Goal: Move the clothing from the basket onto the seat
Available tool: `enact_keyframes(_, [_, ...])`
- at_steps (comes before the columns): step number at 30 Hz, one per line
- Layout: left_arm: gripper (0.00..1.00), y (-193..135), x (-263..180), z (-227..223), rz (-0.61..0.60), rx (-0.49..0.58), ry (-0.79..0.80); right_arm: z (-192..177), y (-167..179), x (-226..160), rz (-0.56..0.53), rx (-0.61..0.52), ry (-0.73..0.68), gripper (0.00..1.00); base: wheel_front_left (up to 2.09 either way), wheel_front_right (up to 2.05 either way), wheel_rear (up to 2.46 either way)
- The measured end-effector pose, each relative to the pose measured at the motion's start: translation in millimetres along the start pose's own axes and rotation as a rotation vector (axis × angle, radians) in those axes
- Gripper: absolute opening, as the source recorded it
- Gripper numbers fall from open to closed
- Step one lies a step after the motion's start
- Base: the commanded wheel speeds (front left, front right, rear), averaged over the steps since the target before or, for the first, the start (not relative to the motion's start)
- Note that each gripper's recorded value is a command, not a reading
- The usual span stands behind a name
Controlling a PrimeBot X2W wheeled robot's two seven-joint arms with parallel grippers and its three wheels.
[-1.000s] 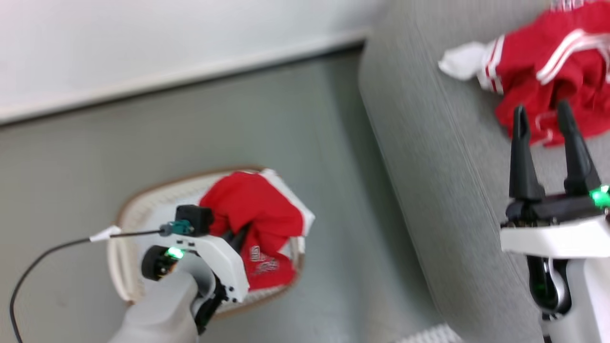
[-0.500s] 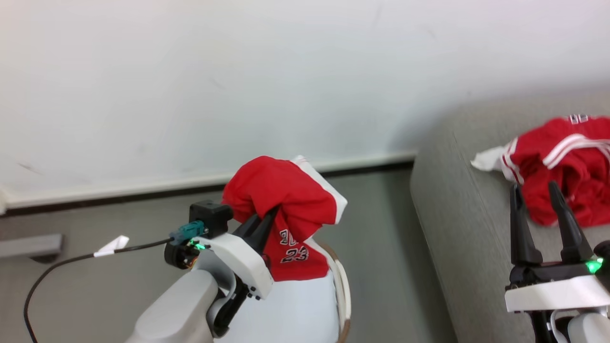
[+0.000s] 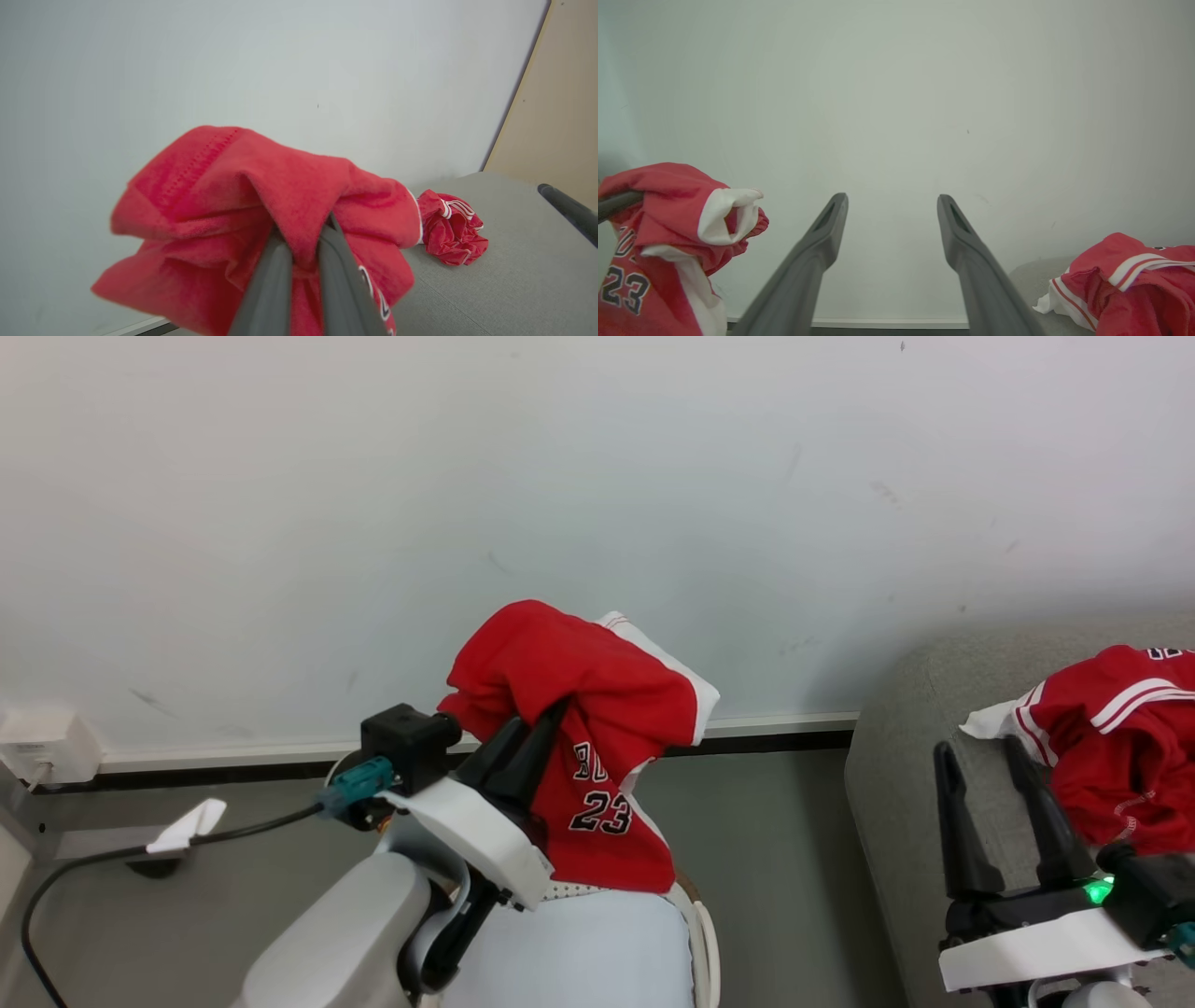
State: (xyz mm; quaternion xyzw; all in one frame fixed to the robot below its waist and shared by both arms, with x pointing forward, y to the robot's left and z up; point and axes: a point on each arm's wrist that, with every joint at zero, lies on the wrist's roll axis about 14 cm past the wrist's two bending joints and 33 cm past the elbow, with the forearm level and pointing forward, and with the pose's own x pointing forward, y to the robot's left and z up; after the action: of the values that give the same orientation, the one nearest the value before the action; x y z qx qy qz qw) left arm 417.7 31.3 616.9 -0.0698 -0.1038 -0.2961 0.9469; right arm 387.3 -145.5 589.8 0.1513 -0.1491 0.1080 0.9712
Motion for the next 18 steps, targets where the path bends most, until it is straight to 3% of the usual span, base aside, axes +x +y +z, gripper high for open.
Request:
enact_keyframes(8, [0.00, -7, -3, 2, -0.009, -0.019, 0.001, -19, 30, -2, 0.094, 0.018, 0.062, 1.00, 0.00, 0.00, 0.00])
enact_keyframes(18, [0.00, -14, -5, 2, -0.026, -0.025, 0.004, -59, 126, -9, 0.381, 0.100, 0.197, 1.00, 0.00, 0.00, 0.00])
